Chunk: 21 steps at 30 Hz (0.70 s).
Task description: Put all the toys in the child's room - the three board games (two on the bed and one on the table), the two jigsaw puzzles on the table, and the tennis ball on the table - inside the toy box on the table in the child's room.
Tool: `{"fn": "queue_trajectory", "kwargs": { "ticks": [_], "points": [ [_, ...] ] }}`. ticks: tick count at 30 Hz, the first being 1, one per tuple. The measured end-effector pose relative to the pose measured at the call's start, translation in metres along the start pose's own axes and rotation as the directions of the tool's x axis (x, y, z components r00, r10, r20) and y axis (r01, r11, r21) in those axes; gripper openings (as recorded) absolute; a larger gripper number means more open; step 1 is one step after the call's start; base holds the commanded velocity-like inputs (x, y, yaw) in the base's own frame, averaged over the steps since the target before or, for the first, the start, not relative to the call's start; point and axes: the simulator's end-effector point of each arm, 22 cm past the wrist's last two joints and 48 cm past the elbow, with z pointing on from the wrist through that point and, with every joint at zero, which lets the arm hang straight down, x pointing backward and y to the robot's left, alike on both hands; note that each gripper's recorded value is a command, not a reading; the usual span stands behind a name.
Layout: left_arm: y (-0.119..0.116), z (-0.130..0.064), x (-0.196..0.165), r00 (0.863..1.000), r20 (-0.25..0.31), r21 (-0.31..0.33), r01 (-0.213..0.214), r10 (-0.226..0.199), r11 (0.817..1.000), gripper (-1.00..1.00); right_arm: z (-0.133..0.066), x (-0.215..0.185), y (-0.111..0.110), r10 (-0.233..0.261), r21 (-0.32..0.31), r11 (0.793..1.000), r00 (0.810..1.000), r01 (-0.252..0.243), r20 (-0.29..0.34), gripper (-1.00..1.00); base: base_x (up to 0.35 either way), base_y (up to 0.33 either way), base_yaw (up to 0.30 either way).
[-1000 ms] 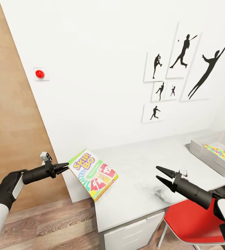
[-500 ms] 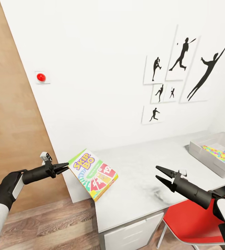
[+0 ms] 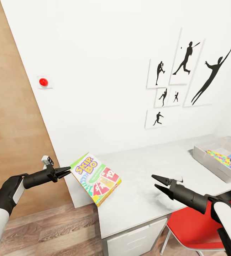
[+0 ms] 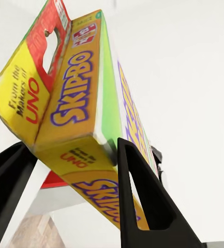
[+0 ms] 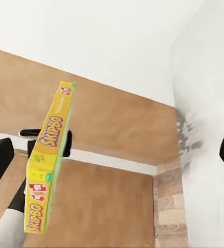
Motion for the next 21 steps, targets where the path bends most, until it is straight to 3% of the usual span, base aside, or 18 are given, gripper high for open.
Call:
{"fn": "queue_trajectory", "kwargs": {
  "ticks": [5,8,13,21],
  "points": [
    [-0.005,0.000,0.000,1.000,-0.001,-0.002,-0.001,0.001,1.000,-1.00,0.000,0.003,-0.037,-0.023,0.198,0.980,1.000,0.026,-0.018,1.00,0.000,0.000,0.000],
    [-0.007,0.000,0.000,1.000,-0.002,-0.002,-0.001,0.001,1.000,-1.00,-0.003,0.001,-0.045,-0.029,0.252,0.967,0.999,0.033,-0.021,1.00,0.000,0.000,0.000],
    [-0.012,-0.001,0.000,1.000,-0.002,-0.004,-0.001,0.001,1.000,-1.00,-0.004,0.000,-0.036,-0.027,0.231,0.972,0.999,0.030,-0.018,1.00,0.000,0.000,0.000],
    [-0.020,-0.002,0.000,1.000,-0.002,-0.004,-0.001,0.001,1.000,-1.00,-0.003,0.001,-0.007,-0.022,0.133,0.991,1.000,0.024,-0.017,1.00,0.000,0.000,-0.033]
  ]
}}
